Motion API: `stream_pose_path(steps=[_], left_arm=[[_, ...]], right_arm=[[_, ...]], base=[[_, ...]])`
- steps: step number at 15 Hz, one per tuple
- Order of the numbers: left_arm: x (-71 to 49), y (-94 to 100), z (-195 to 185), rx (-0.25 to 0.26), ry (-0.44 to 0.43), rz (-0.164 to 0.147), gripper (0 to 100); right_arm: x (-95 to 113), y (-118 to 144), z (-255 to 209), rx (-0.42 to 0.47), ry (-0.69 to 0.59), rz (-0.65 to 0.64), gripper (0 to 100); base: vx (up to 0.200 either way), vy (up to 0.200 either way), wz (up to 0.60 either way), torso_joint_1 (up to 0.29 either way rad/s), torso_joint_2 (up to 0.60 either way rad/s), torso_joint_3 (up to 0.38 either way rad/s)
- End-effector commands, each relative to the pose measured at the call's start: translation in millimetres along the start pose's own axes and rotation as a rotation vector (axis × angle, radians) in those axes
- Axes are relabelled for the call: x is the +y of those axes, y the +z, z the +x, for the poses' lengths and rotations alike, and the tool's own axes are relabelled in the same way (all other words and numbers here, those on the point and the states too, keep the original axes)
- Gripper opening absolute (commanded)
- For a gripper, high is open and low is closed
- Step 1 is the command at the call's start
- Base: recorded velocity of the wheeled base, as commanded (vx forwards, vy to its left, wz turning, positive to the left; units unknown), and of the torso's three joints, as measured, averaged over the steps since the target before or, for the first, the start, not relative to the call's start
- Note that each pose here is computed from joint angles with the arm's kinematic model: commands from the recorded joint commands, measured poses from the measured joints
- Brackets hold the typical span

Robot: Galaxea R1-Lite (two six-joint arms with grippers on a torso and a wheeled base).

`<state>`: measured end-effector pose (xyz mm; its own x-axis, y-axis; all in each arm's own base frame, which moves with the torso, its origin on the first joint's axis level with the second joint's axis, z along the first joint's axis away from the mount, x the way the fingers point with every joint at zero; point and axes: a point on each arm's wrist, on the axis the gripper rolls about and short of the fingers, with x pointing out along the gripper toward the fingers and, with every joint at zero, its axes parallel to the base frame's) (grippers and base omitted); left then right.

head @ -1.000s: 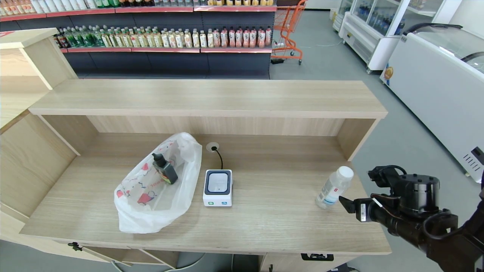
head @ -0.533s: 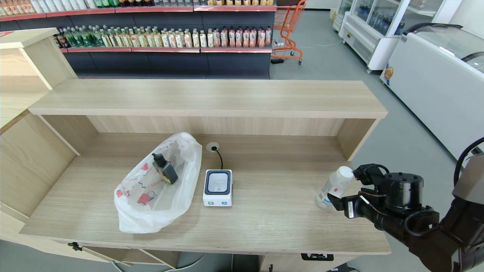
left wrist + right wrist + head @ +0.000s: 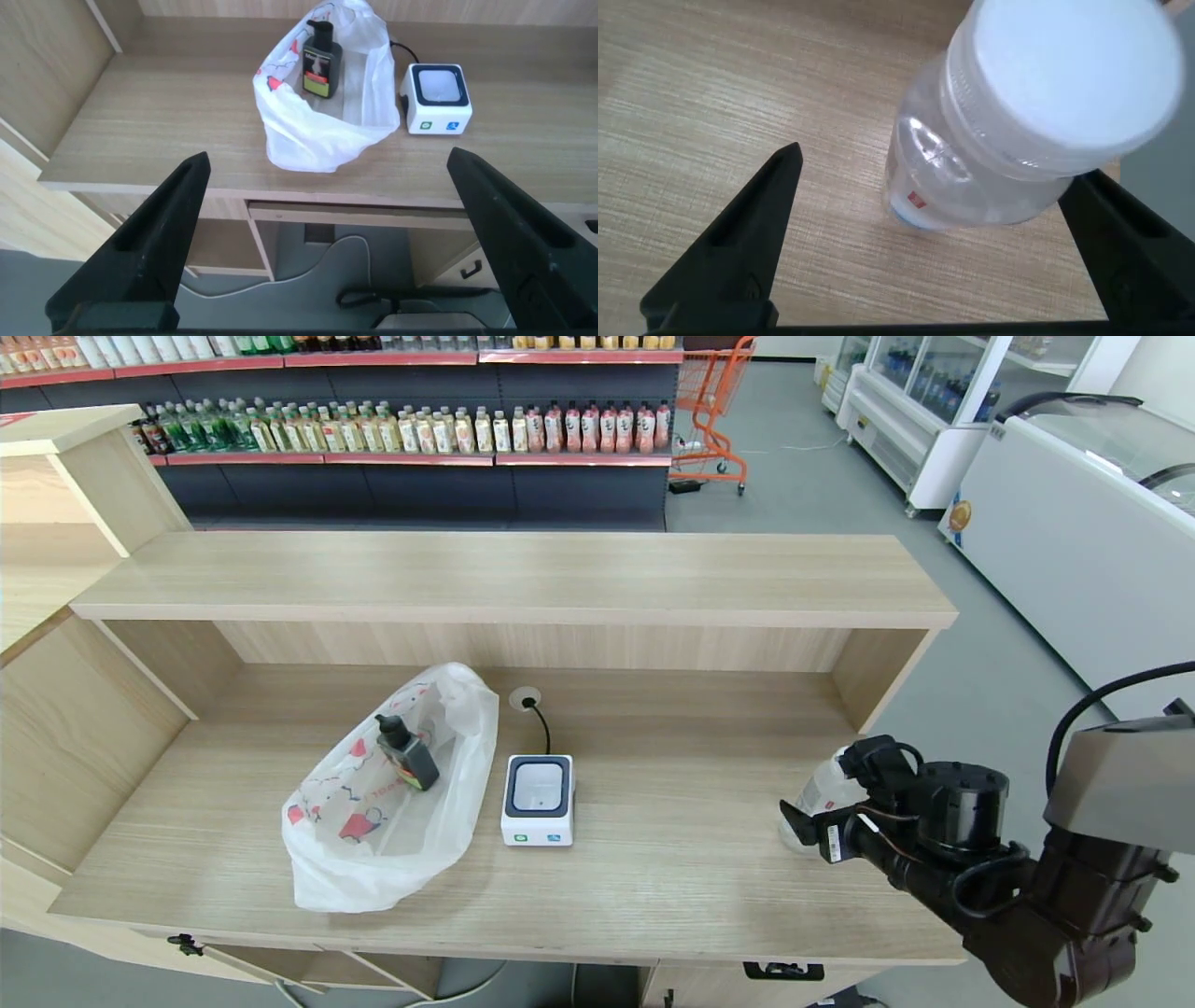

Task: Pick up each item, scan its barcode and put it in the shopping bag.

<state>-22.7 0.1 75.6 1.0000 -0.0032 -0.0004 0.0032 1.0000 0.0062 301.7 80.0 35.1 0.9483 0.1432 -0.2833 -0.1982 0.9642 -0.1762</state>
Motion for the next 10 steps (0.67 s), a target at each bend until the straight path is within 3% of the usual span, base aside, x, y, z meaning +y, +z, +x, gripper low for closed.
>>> stream_pose_path(steps=[1,10], left_arm=[[0.0,0.0,0,0.000,0.000,0.000,100],[0.0,0.0,0,0.000,-0.001,0.000,100]], right_arm=[[4,-14,8,0.029,0.014,-0.016,100],[9,-20,39,-0.043,0.042,-0.003,100]], base=[[0.000,0.000,0.00,0.000,0.00,0.000],[0.000,0.000,0.00,0.000,0.00,0.000]])
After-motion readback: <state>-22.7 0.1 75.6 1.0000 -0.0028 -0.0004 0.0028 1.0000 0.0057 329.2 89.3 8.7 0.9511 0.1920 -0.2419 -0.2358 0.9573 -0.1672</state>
